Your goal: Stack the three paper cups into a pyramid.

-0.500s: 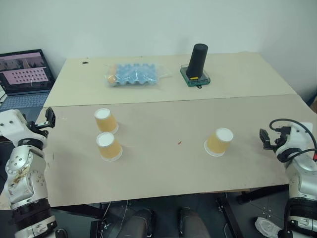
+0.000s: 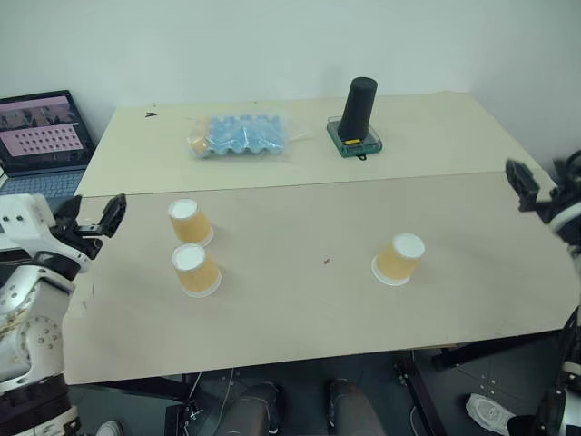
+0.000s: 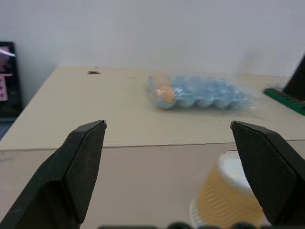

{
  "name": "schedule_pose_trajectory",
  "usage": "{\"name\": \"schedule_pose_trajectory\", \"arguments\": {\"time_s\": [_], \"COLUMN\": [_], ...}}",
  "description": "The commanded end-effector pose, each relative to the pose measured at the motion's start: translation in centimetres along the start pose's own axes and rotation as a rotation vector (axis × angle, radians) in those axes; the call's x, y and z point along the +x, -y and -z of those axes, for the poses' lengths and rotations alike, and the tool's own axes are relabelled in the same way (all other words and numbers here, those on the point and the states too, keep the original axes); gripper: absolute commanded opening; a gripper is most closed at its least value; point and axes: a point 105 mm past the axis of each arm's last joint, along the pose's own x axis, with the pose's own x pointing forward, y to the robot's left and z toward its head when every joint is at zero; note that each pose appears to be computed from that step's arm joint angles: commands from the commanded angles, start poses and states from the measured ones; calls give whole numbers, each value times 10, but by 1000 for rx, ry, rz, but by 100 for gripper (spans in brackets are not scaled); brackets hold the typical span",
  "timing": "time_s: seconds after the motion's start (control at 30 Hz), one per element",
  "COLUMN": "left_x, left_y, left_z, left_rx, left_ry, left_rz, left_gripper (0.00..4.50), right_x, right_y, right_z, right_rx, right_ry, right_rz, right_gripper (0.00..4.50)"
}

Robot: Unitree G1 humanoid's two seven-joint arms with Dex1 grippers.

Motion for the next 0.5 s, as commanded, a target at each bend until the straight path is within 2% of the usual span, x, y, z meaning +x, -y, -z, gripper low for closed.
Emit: {"name": "schedule_pose_trajectory", "arguments": {"time_s": [0.03, 0.1, 0.17, 0.33, 0.5], "left_x": [-13, -22, -29, -36, -41], "left_y": [36, 49, 53, 57, 49], "left_z": [-22, -26, -25, -21, 4], "left_rx": [-4, -42, -28, -18, 67], "left_ry": [-49, -116, -190, -263, -339], "left_rz": [263, 398, 465, 509, 438], "left_gripper": [445, 445, 445, 445, 445], "right_x": [-10, -35, -53, -50, -36], "right_y": [-78, -145, -181, -203, -219], "right_z": [-39, -50, -44, -24, -5], "right_rx": [-14, -2, -25, -63, -80], "right_ry": [41, 36, -15, -85, -109], "right_rz": [-495, -894, -1117, -1204, -1211], "right_gripper": [450, 450, 450, 450, 450]}}
